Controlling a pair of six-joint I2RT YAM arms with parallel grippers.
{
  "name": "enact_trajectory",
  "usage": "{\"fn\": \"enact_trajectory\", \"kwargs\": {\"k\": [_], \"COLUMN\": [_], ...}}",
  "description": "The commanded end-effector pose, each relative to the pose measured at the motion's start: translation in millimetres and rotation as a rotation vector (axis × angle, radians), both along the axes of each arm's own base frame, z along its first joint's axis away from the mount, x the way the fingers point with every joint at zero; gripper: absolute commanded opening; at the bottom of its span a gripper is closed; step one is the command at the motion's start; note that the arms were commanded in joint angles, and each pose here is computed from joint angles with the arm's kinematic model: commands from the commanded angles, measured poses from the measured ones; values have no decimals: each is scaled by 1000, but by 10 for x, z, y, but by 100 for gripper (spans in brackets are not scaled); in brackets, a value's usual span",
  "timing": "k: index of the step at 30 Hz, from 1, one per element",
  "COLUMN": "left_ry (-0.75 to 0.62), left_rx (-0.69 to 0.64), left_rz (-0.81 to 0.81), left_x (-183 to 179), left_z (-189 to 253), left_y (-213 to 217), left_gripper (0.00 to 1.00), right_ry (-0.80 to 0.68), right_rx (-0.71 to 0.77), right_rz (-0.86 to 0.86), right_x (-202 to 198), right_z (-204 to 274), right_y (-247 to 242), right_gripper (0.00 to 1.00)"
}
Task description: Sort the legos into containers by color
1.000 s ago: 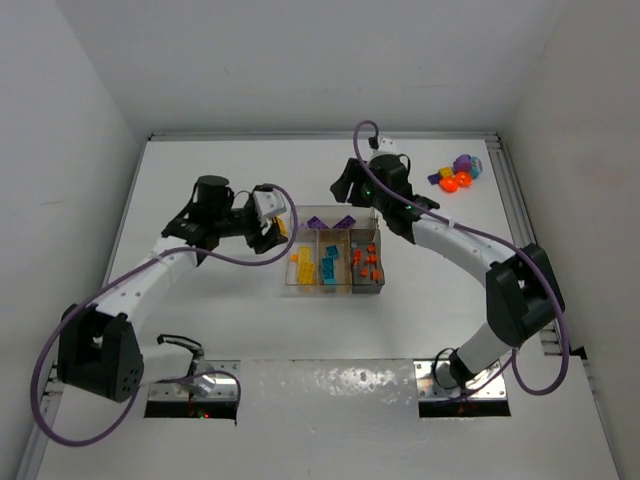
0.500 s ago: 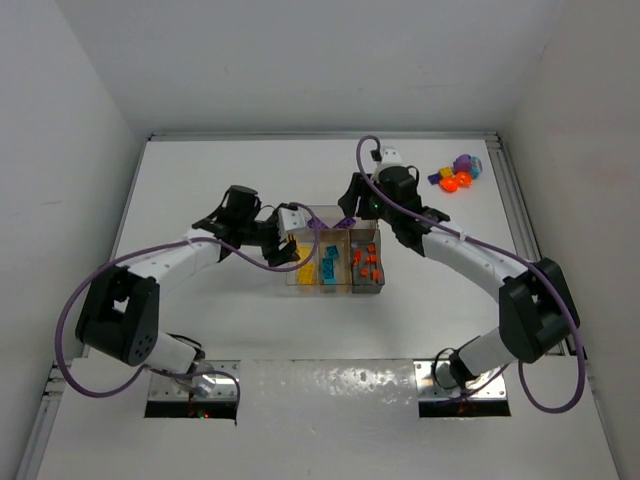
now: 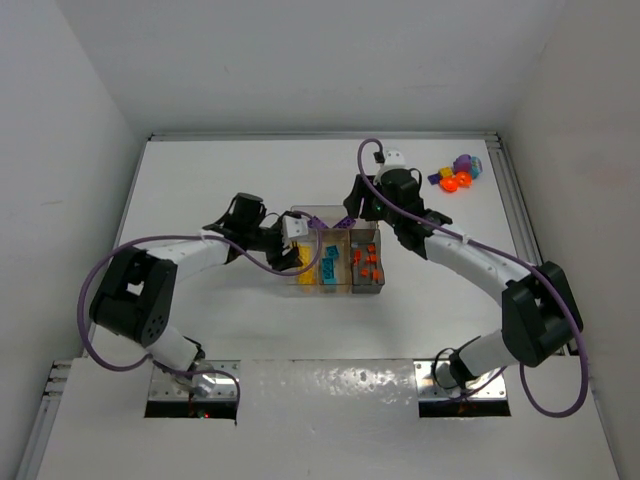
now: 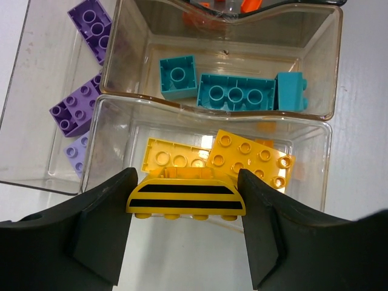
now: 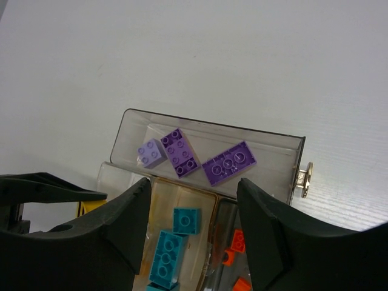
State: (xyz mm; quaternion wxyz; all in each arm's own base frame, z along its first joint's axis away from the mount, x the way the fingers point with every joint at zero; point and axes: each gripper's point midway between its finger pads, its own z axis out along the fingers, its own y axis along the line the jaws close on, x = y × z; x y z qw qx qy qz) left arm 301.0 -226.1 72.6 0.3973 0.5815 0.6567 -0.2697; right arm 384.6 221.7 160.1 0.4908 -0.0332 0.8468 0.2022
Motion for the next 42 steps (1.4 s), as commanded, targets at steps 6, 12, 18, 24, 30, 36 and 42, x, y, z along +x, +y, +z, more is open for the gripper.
{"fn": "enact_trajectory", "kwargs": {"k": [6,12,18,24,30,36,42], "left_ry": [-60,-41,-44,-70,-78,-58,152], "left_rx": [-55,-20,-68,-120,-79,-33,-193], "left_rz": [-42,-56,-50,31,322,664,1001], "left_x": [157,77,78,253,544,632,624], "left_z": [177,145,395,795,1077,1202,1164], "left_y": [-169,-109,-163,-210,46,588,890], "left_gripper": [71,84,84,84,84,84,85], "right_ry": [-77,-80,-82,-70,-55,24,121], "right_rx": [-22,-32,-42,-106,-215,-294,-257], "right_rz": [-24,-25,-17,-9,-43,-114,-150], "right_x": [67,64,67,68,-8,-68,-31], "right_z": [236,231,257,274,286,158,123], "right_y": [-85,-95,-93,-150,-368,-619,-634], "right_gripper": [59,59,60,63,72,83,98]}}
